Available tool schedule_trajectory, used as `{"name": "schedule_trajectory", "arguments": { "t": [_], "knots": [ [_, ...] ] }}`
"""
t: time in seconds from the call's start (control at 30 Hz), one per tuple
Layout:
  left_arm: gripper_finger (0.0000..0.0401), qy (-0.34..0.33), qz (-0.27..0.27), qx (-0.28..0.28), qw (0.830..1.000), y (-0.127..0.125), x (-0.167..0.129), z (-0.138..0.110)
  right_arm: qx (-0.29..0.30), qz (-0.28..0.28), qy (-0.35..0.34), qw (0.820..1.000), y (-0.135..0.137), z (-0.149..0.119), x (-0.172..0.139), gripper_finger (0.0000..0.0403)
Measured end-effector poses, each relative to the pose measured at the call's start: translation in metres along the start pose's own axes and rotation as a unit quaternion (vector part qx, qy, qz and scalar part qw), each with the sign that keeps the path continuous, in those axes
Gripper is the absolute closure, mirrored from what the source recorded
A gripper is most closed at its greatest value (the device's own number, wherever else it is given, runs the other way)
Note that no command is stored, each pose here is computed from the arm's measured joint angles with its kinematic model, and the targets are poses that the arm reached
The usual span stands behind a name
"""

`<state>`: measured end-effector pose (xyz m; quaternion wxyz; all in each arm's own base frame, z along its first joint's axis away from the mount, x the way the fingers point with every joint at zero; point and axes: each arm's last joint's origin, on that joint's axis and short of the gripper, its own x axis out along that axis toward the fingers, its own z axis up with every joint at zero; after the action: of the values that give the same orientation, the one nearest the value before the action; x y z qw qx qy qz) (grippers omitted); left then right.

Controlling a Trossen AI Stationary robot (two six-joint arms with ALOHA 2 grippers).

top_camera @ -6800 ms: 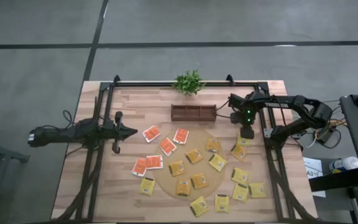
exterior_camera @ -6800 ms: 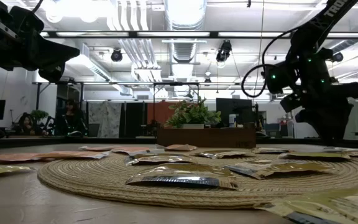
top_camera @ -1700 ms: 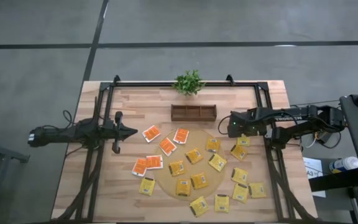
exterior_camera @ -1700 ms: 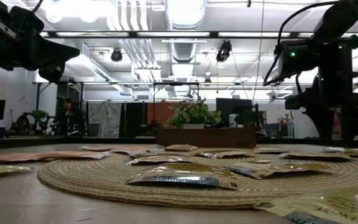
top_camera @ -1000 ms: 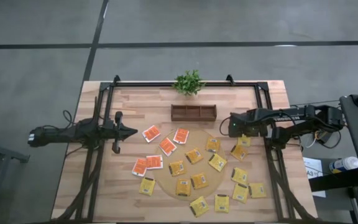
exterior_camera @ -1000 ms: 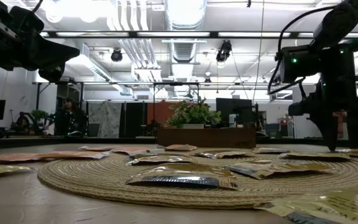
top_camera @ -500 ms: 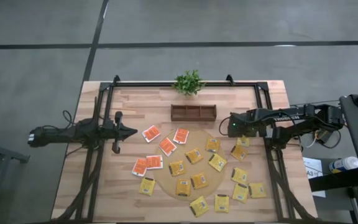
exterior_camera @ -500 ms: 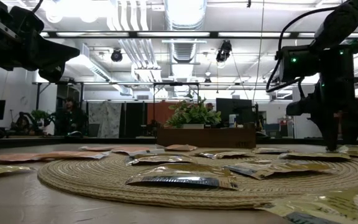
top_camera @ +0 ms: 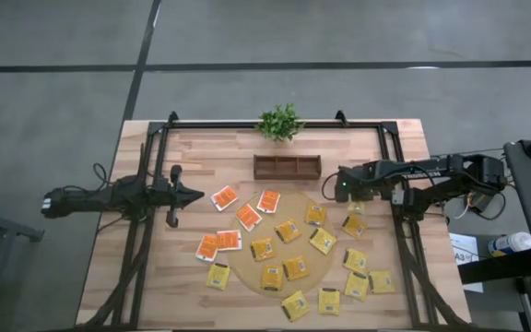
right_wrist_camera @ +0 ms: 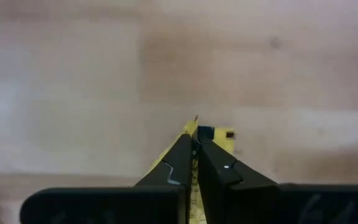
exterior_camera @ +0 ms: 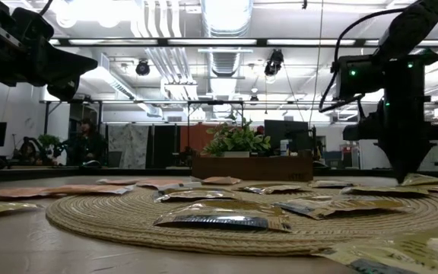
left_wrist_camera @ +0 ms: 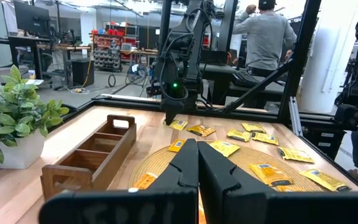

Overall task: Pick & Place Tea
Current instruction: Put the yellow tea bag into the right section of the wooden organizer

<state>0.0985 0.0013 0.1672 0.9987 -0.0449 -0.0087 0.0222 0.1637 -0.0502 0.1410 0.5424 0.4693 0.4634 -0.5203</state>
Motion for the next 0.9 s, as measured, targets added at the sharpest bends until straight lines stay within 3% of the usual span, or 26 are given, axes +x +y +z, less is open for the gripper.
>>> {"name": "schedule_trajectory", "arguments": {
  "t": [0.3,0.5,0.63,0.9],
  "knots": [
    [0.0401,0.000,0.000,0.000,1.000,0.000,0.000,0.000,-0.069,0.064,-0.144,0.985,0.030,0.022,-0.054,0.0391],
    [0.0401,0.000,0.000,0.000,1.000,0.000,0.000,0.000,-0.155,0.089,-0.262,0.948,0.055,0.040,-0.097,0.0391],
    [0.0401,0.000,0.000,0.000,1.000,0.000,0.000,0.000,-0.181,0.096,-0.317,0.926,0.071,0.049,-0.119,0.0391],
    [0.0401,0.000,0.000,0.000,1.000,0.000,0.000,0.000,-0.246,0.067,-0.371,0.893,0.104,0.063,-0.132,0.0391]
  ]
}}
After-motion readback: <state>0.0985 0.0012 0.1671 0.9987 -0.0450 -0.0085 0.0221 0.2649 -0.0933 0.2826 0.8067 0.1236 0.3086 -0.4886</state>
